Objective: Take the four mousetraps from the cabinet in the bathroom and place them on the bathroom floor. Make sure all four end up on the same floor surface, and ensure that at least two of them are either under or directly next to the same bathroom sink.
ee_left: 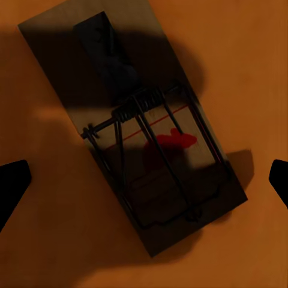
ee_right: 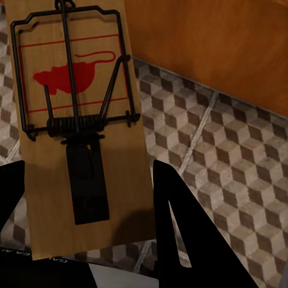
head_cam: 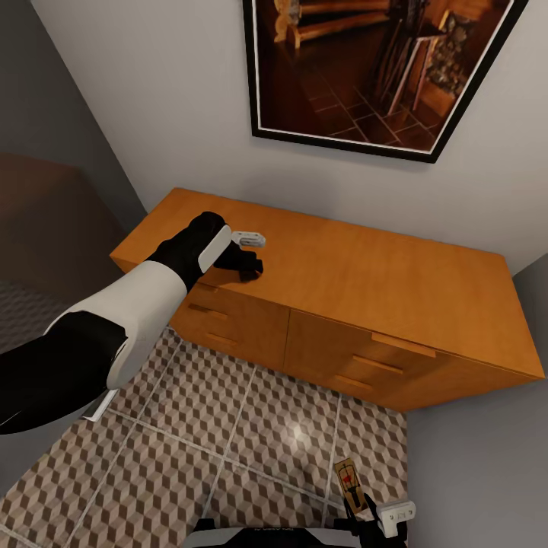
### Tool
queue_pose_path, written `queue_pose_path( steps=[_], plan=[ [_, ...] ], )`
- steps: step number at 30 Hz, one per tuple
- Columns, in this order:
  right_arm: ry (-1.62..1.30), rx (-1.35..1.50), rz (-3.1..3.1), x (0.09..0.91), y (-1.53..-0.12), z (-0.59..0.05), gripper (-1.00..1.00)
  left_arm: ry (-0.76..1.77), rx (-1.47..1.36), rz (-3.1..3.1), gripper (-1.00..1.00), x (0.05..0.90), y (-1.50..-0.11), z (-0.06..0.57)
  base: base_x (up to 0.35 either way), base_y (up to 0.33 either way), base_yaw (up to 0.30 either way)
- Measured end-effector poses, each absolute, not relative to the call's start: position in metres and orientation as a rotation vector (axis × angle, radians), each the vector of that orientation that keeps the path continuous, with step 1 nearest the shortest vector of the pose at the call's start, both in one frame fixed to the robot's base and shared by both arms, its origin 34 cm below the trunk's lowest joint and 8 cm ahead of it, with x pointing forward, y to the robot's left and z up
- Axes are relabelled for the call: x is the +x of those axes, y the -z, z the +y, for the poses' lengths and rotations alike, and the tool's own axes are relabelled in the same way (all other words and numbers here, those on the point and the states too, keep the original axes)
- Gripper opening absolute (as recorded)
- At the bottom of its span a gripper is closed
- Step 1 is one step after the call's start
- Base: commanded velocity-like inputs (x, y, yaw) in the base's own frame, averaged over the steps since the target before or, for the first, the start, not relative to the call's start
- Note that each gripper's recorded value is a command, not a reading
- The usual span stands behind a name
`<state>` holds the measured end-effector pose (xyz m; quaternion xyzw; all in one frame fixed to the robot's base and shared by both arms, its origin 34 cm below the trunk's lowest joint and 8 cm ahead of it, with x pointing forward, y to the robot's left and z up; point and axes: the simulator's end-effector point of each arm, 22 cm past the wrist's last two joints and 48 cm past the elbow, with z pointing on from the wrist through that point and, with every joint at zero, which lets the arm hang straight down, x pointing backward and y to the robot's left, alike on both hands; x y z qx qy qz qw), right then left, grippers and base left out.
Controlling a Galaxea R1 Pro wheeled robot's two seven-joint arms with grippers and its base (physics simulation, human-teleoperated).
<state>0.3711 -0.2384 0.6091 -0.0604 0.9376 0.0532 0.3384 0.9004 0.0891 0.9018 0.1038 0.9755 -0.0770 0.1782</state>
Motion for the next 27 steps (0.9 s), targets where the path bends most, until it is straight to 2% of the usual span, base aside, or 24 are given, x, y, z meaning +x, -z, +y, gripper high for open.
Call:
queue_pose_path(
  steps=[27],
  plan=[
    [-0.139, -0.158, 2.442, 0.3711, -0.6092, -0.2383, -1.00, 0.218, 0.293, 2.758, 1.00, 0.9004, -0.9017, 0.0893, 0.000, 0.000, 0.000]
  ],
)
